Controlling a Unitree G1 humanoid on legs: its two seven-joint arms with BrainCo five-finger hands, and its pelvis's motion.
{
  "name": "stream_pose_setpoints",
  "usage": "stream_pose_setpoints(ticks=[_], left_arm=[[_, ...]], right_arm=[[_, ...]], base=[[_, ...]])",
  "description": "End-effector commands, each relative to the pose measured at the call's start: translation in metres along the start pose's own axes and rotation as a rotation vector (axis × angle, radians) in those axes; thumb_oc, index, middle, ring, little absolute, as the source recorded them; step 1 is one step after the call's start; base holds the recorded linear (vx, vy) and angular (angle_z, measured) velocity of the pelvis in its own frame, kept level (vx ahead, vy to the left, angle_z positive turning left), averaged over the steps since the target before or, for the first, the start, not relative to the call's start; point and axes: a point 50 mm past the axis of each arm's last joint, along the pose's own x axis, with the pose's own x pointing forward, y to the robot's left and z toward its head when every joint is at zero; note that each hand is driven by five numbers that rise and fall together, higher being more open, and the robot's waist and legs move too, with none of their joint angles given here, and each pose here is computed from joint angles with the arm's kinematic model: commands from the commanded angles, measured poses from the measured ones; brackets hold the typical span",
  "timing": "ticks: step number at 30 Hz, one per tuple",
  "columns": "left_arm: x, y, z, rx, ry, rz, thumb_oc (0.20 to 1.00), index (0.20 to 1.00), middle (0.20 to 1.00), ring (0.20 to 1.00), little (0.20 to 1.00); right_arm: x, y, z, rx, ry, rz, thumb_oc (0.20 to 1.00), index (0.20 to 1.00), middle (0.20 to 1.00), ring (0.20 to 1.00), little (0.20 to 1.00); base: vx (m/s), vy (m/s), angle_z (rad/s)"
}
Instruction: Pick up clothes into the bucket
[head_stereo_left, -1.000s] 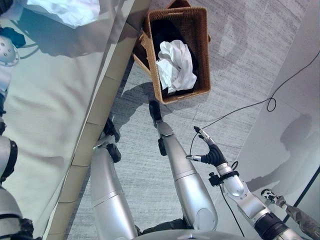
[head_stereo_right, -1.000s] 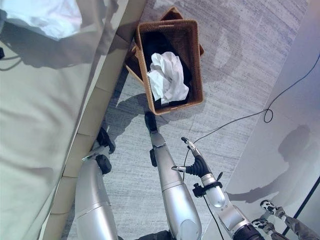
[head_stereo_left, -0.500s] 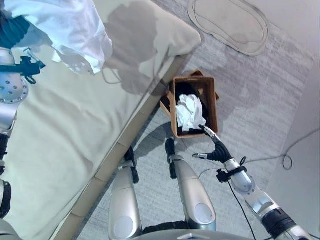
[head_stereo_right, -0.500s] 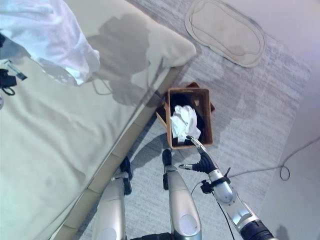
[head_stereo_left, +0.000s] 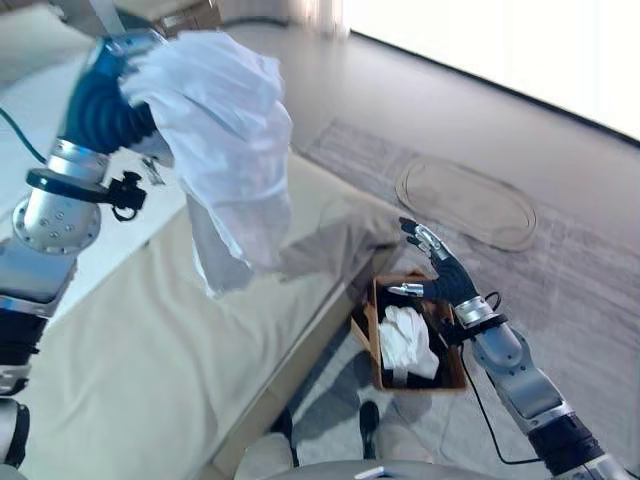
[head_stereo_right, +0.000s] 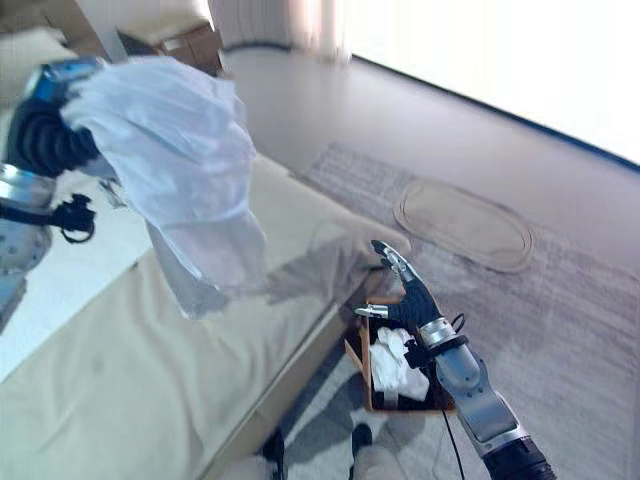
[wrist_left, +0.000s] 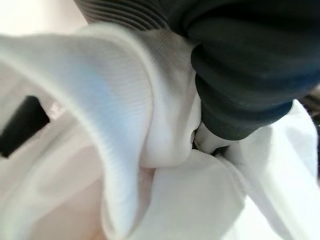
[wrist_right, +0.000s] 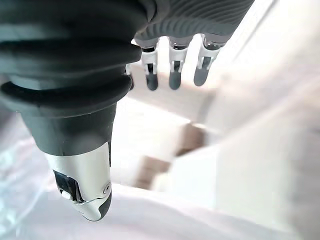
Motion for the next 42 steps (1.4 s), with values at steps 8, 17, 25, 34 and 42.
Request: stream_pose_setpoints(ticks=[8, 17, 25, 34, 42], left_arm=[[-0.011, -0.038, 0.009, -0.272, -0.015, -0.166, 0.2, 0.2, 0.2, 0.2, 0.2], [-0.004, -0.064, 0.029, -0.438, -0.077, -0.299, 0.2, 0.2, 0.2, 0.2, 0.2], [0.019, -0.081, 0.057, -0.484, -0.221, -0.396, 0.2, 0.2, 0.2, 0.2, 0.2], [0.028, -0.099, 0.052, -0.491, -0.198, -0.406, 0.2, 0.2, 0.2, 0.2, 0.2], [0.032, -0.118, 0.047, -0.54, -0.164, -0.379, 0.2, 0.2, 0.2, 0.2, 0.2]], right_arm=[[0.034, 0.035, 0.057, 0.467, -0.246, 0.225, 1.0, 1.0, 1.0, 1.0, 1.0], [0.041, 0.079, 0.058, 0.707, -0.162, 0.459, 1.0, 1.0, 1.0, 1.0, 1.0], [0.043, 0.104, 0.08, 0.757, -0.169, 0.706, 1.0, 1.0, 1.0, 1.0, 1.0], [0.05, 0.114, 0.098, 0.821, -0.159, 0.856, 1.0, 1.0, 1.0, 1.0, 1.0], [0.054, 0.126, 0.104, 0.91, -0.159, 0.873, 0.366, 0.366, 0.366, 0.366, 0.366]], base=[[0.04, -0.014, 0.08], [0.01, 0.0, 0.01], [0.0, 0.001, 0.02], [0.0, -0.003, 0.03], [0.0, 0.0, 0.0]])
